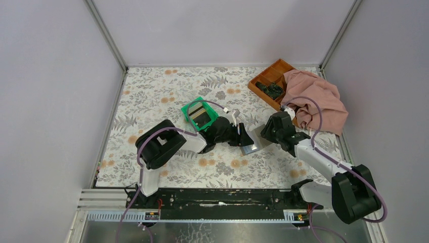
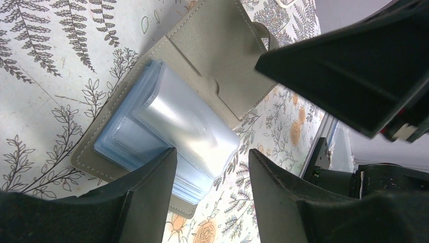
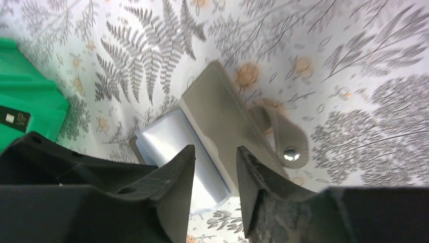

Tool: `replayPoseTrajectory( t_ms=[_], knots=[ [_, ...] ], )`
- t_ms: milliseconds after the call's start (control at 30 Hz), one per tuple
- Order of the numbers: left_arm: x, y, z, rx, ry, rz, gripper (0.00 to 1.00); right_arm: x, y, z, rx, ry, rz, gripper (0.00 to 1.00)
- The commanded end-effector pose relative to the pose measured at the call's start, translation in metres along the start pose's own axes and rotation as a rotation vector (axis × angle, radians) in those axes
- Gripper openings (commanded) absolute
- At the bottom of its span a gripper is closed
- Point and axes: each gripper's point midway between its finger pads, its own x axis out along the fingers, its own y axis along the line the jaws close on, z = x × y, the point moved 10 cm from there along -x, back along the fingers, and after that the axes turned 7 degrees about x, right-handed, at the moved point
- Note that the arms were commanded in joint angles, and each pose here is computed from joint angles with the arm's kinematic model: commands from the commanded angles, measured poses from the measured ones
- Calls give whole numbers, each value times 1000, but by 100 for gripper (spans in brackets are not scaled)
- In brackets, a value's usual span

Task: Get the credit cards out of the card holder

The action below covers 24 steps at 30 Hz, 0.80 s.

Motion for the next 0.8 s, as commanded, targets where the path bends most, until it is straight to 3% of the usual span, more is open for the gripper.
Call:
replayPoseTrajectory(
  t_ms=[0,233,300,467,600,767],
  knots=[
    [3,11,-5,-9,27,36,62,-10,2,28,-22,-130,-68,47],
    [2,12,-5,-12,29,38,63,8,-10,27,-59,-91,-164,50],
    [1,13,-4,-11,27,40,63,12,-10,22,-57,-61,-146,43],
    [1,15,-3,-17,23,43,63,15,-13,10,-41,-12,-102,15],
    [0,17,-1,-21,16,45,63,14,-16,4,-34,10,-75,5],
    [-1,18,0,-23,13,39,65,17,-19,-8,-13,61,-29,0]
  ],
)
